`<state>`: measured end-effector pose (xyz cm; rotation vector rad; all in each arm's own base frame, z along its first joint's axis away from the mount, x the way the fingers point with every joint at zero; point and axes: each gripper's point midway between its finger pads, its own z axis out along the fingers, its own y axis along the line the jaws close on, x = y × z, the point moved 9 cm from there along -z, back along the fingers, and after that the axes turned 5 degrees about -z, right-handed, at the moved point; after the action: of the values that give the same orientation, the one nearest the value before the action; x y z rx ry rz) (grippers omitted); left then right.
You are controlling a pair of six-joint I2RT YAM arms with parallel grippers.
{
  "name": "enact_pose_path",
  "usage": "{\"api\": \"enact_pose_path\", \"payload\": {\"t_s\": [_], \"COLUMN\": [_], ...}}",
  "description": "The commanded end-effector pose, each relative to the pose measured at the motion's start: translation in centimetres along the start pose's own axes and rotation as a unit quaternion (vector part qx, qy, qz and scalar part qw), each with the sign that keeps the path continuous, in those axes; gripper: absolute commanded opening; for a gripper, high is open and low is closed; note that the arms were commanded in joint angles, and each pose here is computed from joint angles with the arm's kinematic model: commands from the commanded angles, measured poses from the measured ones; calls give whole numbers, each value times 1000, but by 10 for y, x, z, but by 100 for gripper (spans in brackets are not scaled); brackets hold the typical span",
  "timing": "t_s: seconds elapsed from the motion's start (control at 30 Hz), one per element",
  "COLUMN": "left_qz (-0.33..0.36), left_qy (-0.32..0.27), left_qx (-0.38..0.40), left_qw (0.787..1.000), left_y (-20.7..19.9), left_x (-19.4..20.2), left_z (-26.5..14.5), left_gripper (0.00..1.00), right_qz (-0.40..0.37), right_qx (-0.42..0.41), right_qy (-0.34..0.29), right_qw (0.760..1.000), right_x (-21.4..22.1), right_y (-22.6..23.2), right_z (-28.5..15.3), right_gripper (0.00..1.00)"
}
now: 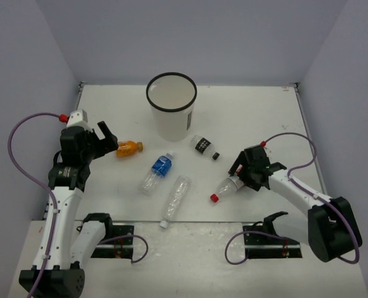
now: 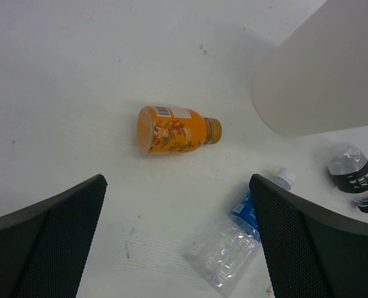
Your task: Put the plastic bottles in the bin
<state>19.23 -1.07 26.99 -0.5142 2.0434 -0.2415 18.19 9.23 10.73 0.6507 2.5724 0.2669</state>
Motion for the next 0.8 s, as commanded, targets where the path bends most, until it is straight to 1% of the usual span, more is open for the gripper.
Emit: {"api": "enact_pose_path", "payload": {"t_s": [0.0, 0.03, 0.07, 0.1, 0.17, 0.23, 0.3, 0.33, 0.37, 0.43, 0.47, 0.5, 0.57, 0.6, 0.67, 0.7, 0.73, 0.77], "left_qz": [14, 13, 11, 10, 8, 6, 4, 1, -5, -12, -15, -20, -24, -24, -25, -32, -39, -55], "left_qy": [-8, -8, -7, -6, -4, -1, 2, 4, 6, 13, 16, 16, 18, 19, 21, 21, 20, 19], "left_qx": [9, 8, 6, 5, 3, 2, 0, 0, -2, 3, 5, 5, 3, 1, -5, -14, -23, -33], "left_qw": [1000, 1000, 1000, 1000, 1000, 1000, 1000, 1000, 1000, 1000, 1000, 1000, 1000, 1000, 999, 999, 999, 998], "left_y": [0, 0, 0, 0, 1, 2, 2, 2, 2, 1, 1, 2, 2, 2, 3, 4, 5, 6], "left_x": [-1, -1, -1, 0, 2, 3, 4, 5, 5, 9, 10, 12, 13, 12, 12, 13, 13, 14], "left_z": [0, 1, 1, 1, 2, 2, 3, 3, 4, 4, 5, 6, 7, 7, 7, 7, 7, 8], "left_gripper": [100, 100, 100, 100, 100, 100, 100, 100, 100, 100, 100, 100, 100, 100, 100, 100, 100, 100], "right_qz": [1, 1, 0, -2, -12, -20, -38, -50, -78, -127, -147, -165, -189, -197, -215, -219, -212, -224], "right_qx": [-15, -11, -7, -5, -12, -43, -105, -153, -213, -276, -291, -298, -320, -336, -366, -374, -381, -385], "right_qy": [-24, -23, -31, -40, -63, -114, -185, -220, -260, -345, -383, -431, -506, -534, -564, -579, -609, -618], "right_qw": [1000, 1000, 999, 999, 998, 992, 976, 962, 939, 888, 864, 836, 779, 751, 708, 691, 662, 648], "right_x": [-6, -5, -7, -10, -22, -41, -67, -78, -94, -121, -132, -149, -182, -194, -213, -220, -231, -240], "right_y": [7, 6, 5, 6, 12, 23, 43, 54, 72, 103, 117, 133, 172, 187, 217, 230, 241, 261], "right_z": [14, 15, 13, 9, -8, -40, -84, -110, -142, -193, -214, -232, -262, -275, -291, -295, -314, -310], "right_gripper": [88, 81, 67, 57, 50, 41, 36, 35, 34, 36, 36, 37, 37, 37, 37, 38, 38, 40]}}
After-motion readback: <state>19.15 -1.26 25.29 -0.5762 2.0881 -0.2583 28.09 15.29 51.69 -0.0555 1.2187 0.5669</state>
